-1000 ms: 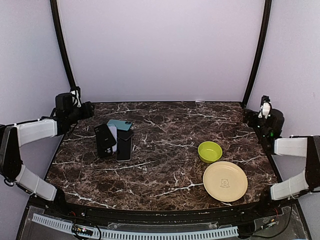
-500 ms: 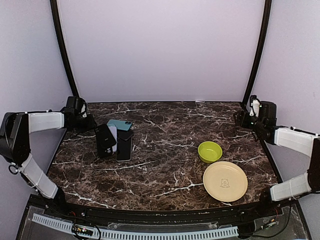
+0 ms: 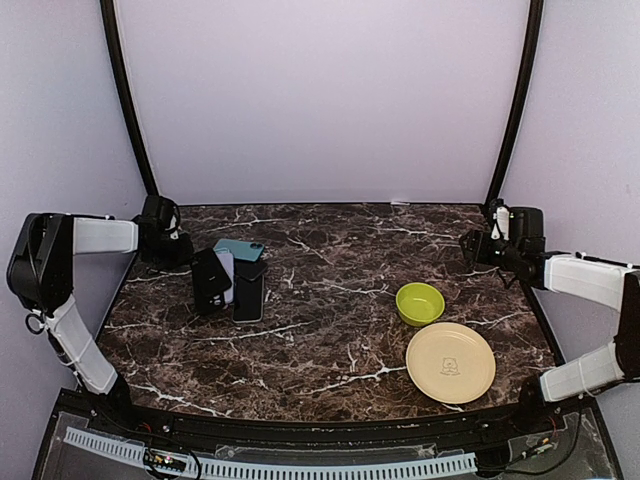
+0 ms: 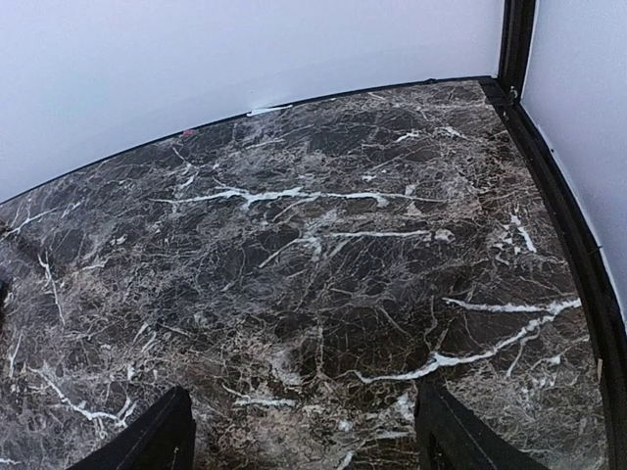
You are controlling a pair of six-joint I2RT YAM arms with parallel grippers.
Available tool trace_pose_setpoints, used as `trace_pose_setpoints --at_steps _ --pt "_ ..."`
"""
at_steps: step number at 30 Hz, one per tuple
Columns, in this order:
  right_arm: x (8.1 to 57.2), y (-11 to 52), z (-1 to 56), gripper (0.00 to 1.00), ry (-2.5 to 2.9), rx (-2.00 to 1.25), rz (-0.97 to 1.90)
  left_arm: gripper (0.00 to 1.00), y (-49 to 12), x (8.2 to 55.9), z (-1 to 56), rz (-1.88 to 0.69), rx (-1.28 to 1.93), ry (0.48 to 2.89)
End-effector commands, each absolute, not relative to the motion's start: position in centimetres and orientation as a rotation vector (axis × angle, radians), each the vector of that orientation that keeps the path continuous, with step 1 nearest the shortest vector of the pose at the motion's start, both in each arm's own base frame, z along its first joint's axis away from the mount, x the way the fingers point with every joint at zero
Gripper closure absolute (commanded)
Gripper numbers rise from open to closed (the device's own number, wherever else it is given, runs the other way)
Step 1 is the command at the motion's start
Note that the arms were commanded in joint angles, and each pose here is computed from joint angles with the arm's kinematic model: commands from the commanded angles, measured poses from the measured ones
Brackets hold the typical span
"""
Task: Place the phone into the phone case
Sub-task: Adjust the phone case with another phone case.
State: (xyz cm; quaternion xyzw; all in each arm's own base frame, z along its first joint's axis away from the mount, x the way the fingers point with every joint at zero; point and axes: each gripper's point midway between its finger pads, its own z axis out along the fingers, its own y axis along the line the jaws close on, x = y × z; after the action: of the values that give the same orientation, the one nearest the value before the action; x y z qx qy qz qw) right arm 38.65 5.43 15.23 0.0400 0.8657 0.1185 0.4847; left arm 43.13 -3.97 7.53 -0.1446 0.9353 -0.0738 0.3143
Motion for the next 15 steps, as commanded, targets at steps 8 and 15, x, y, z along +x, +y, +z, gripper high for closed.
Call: trace_pose_setpoints --at_steps 8,15 --pt "39.0 5.8 16.2 0.22 2.074 0.091 0.303 0.75 -4.0 43.8 6.8 -0.206 -0.408 2.481" --pt "39.1 6.1 16.1 0.23 2.078 0.090 0.313 0.75 -5.3 43.6 7.1 -0.300 -0.393 2.488"
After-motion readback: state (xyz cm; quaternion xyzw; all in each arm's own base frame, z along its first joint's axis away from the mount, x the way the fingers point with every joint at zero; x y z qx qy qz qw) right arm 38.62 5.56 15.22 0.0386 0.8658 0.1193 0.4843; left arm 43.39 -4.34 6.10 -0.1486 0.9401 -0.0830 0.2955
